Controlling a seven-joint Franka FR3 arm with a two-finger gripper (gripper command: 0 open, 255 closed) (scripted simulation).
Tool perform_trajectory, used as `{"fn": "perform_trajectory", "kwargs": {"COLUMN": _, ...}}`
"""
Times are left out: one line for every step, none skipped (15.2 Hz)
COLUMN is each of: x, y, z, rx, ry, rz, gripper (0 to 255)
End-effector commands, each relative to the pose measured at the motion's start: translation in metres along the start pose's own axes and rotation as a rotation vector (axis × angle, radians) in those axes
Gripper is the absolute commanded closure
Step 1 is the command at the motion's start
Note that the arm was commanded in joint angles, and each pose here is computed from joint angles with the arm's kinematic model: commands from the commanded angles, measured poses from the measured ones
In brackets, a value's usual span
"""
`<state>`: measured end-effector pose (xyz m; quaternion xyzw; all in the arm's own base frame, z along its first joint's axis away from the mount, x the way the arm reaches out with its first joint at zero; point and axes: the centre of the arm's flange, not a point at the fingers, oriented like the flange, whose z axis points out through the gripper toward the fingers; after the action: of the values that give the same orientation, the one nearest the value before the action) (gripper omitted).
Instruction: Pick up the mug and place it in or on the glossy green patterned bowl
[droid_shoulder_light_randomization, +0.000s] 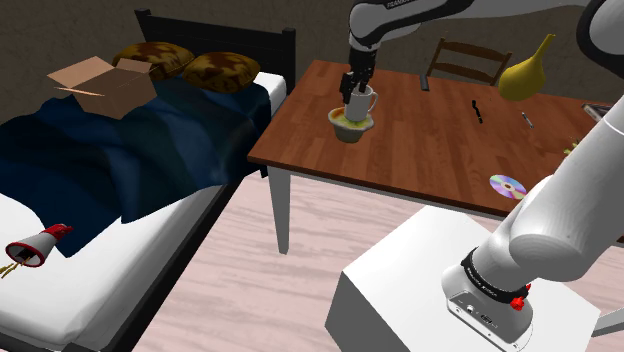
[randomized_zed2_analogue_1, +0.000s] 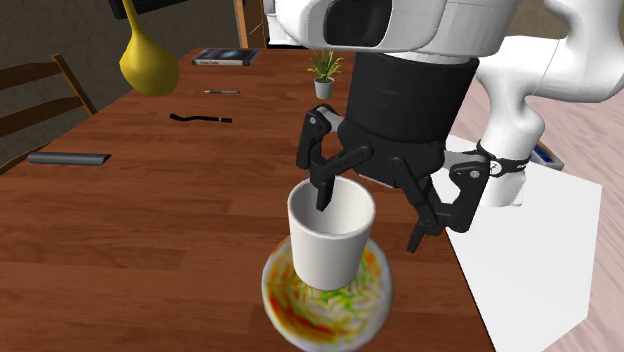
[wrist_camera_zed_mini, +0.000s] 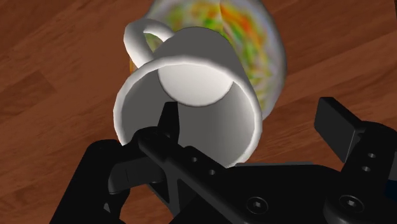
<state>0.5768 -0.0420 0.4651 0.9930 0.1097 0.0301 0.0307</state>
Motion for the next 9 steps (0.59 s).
{"fn": "perform_trajectory", "kwargs": {"x": -0.001, "y": -0.002, "z": -0.026, "rx": 0.000, "ry": -0.001, "rz": 0.000, "gripper": 0}}
{"fn": "perform_trajectory", "kwargs": {"x": -0.001, "y": -0.002, "z": -0.036, "rx": 0.000, "ry": -0.001, "rz": 0.000, "gripper": 0}}
{"fn": "perform_trajectory", "kwargs": {"x": -0.001, "y": -0.002, "z": -0.036, "rx": 0.000, "ry": -0.001, "rz": 0.000, "gripper": 0}}
{"fn": "perform_trajectory", "kwargs": {"x": -0.001, "y": -0.002, "z": -0.036, "rx": 0.000, "ry": -0.001, "rz": 0.000, "gripper": 0}}
{"fn": "perform_trajectory", "kwargs": {"x": -0.001, "y": -0.002, "z": -0.036, "rx": 0.000, "ry": -0.001, "rz": 0.000, "gripper": 0}}
{"fn": "perform_trajectory", "kwargs": {"x": -0.001, "y": -0.002, "z": -0.036, "rx": 0.000, "ry": -0.001, "rz": 0.000, "gripper": 0}}
{"fn": "perform_trajectory", "kwargs": {"x": -0.001, "y": -0.002, "z": -0.036, "rx": 0.000, "ry": -0.001, "rz": 0.000, "gripper": 0}}
{"fn": "perform_trajectory", "kwargs": {"x": -0.001, "y": -0.002, "z": -0.036, "rx": 0.000, "ry": -0.001, "rz": 0.000, "gripper": 0}}
{"fn": "perform_trajectory", "kwargs": {"x": -0.001, "y": -0.002, "z": -0.036, "rx": 0.000, "ry": -0.001, "rz": 0.000, "gripper": 0}}
